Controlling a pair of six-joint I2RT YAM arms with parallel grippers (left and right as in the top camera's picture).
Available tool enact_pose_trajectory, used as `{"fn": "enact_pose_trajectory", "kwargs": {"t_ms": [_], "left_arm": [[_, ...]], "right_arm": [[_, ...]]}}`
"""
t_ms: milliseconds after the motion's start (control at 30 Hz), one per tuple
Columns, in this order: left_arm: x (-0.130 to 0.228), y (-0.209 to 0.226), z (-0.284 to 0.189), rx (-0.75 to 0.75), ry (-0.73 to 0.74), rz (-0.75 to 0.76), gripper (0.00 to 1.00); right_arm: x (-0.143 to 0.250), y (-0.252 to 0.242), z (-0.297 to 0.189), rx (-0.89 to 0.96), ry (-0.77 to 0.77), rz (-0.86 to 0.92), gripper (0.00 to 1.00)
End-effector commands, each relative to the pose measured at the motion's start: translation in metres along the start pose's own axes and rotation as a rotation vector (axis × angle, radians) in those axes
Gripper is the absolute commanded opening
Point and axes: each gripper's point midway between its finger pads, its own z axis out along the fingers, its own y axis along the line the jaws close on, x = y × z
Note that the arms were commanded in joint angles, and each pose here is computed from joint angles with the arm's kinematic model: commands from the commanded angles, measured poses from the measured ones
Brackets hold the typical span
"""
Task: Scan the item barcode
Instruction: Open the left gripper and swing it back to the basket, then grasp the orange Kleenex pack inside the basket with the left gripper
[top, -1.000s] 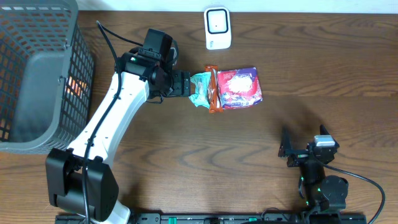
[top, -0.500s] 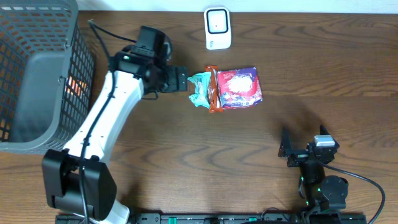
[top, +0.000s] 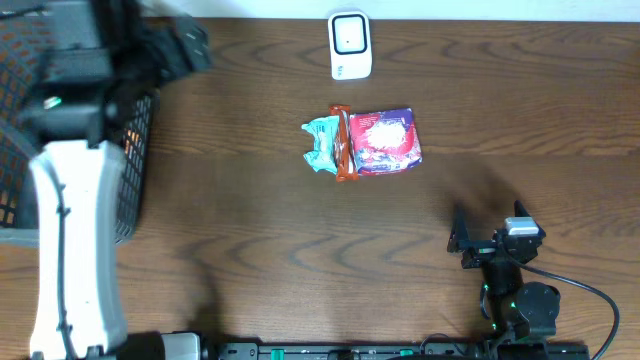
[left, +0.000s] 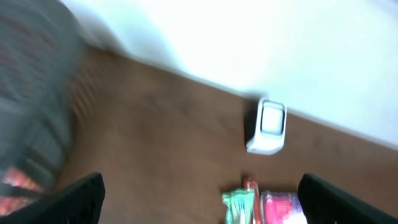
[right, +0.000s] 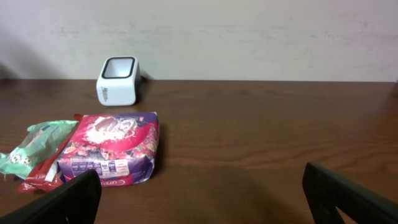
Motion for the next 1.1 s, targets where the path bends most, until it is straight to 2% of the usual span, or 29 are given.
{"fn": "enact_pose_trajectory", "kwargs": {"t_ms": [0,133,233,400,600,800,1067], "left_arm": [[-0.031,0.016,-0.029,-0.016,-0.118,-0.022,0.99],[-0.054,0.051,-0.051,-0.088,-0.212,-0.059,0.98],[-0.064,0.091,-0.063,-0.207,-0.257,-0.105,0.98],[-0.069,0.159,-0.091,-0.409,-0.308,-0.189,0.98],[-0.070,0.200,-0.112,-0.505,-0.339,-0.246,0.98],[-0.062,0.225,-0.110,-0.555,-0.309,-0.286,0.98],[-0.061,0.227,-0.107,-0.556,-0.301,-0.289,0.98]], "right_arm": [[0.001,-0.001,0.000,0.005,0.000,0.014,0.99],[0.001,-0.001,0.000,0.005,0.000,0.014,0.99],[0.001,-0.001,0.000,0.005,0.000,0.014,0.99],[0.001,-0.001,0.000,0.005,0.000,0.014,0.99],[0.001,-0.001,0.000,0.005,0.000,0.014,0.99],[0.001,-0.001,0.000,0.005,0.000,0.014,0.99],[0.001,-0.001,0.000,0.005,0.000,0.014,0.99]]}}
